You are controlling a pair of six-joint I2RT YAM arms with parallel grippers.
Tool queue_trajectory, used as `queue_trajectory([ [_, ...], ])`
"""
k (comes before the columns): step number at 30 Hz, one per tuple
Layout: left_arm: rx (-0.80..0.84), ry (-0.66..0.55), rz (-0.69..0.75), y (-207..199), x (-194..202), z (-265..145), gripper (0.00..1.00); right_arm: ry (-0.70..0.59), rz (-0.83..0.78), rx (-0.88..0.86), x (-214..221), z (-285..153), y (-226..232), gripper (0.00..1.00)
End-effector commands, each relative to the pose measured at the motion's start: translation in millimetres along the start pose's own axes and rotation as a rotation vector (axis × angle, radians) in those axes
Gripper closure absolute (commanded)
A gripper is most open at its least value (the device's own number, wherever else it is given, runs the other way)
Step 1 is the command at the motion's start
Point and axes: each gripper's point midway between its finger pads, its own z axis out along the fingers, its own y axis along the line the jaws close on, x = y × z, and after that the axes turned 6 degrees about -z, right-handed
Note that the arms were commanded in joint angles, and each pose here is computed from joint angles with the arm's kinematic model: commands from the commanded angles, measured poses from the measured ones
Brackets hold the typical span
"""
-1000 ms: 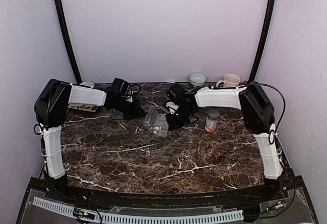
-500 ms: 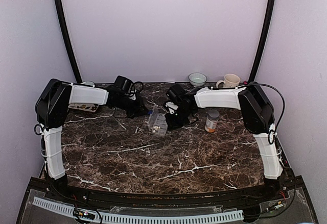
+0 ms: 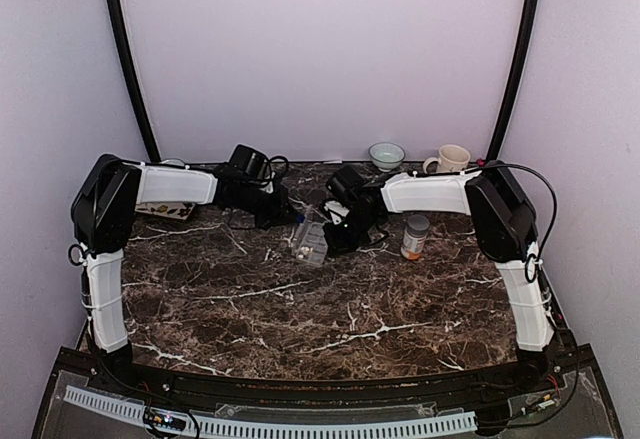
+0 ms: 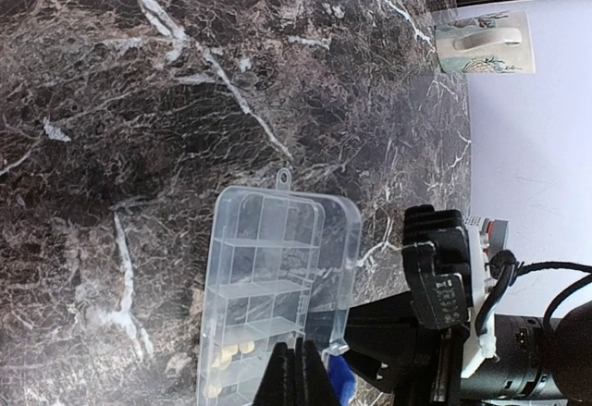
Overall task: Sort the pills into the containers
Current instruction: Close the lid of the pill container.
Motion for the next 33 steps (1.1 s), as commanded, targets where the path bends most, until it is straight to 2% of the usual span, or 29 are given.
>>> queue_trajectory([
  [1, 0.012, 0.011, 0.01, -11, 1, 0, 0.99, -0.009, 0.013, -0.013, -1, 5, -2, 1.0],
  [33, -0.02, 0.082, 0.027, -5, 23, 31, 1.0, -0.031, 0.054, -0.03, -3, 4, -16, 1.0],
])
